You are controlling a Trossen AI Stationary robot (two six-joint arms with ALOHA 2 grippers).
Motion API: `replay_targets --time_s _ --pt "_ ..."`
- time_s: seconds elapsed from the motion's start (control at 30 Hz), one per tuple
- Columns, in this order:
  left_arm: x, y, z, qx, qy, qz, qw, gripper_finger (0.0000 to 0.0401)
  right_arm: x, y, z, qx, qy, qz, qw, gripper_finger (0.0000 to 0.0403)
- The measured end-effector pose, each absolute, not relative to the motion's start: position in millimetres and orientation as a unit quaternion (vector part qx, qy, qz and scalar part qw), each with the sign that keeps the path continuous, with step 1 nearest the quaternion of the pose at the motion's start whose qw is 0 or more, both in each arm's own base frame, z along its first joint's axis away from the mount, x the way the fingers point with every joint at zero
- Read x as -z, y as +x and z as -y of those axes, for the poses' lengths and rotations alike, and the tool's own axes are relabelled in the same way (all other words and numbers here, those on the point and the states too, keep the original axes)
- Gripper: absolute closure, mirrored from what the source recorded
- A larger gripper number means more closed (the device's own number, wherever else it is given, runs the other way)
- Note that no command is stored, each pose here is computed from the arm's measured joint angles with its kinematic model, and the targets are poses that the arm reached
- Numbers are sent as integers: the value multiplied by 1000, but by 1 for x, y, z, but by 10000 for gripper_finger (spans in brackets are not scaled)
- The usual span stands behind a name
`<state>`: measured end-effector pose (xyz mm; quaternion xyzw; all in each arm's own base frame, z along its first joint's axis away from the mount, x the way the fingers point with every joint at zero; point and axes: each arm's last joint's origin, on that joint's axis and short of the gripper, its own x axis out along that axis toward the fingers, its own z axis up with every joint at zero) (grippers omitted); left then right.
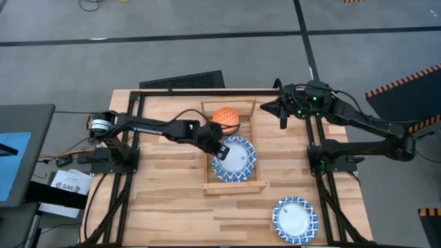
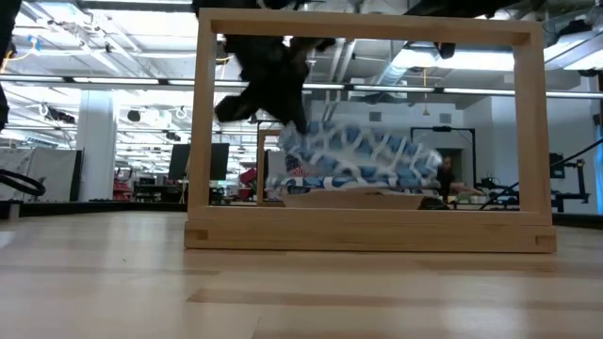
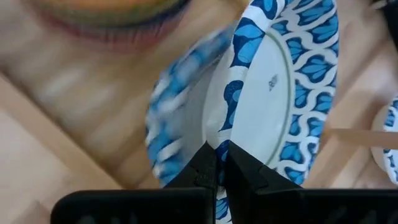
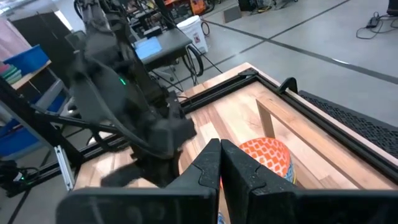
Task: Place and stack bowls onto a shelf
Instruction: Stack the blue white bowl on top of the blue white bowl on the shelf
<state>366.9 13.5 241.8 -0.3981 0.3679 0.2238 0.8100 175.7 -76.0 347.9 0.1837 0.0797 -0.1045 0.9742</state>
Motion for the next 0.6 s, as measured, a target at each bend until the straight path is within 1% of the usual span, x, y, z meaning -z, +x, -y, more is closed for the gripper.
replay_targets --time_s 0.1,0.2,0.27,0.33,0.5,0.6 --pt "-227 364 -13 -220 -447 -344 796 401 -347 175 76 105 183 -85 974 368" --pt "-218 361 -11 -222 -470 -340 784 401 -347 175 76 105 178 -86 975 368" --pt "-218 364 -10 -213 -481 -321 788 401 -347 175 76 107 177 -86 975 368" --pt "-221 366 -10 -207 -485 -305 793 401 -346 175 78 110 177 -87 974 368" --pt "-221 366 -10 -203 -483 -311 793 399 -345 173 80 120 180 -91 972 368" --pt "-218 364 -10 -205 -480 -327 788 382 -345 173 80 120 180 -91 972 368"
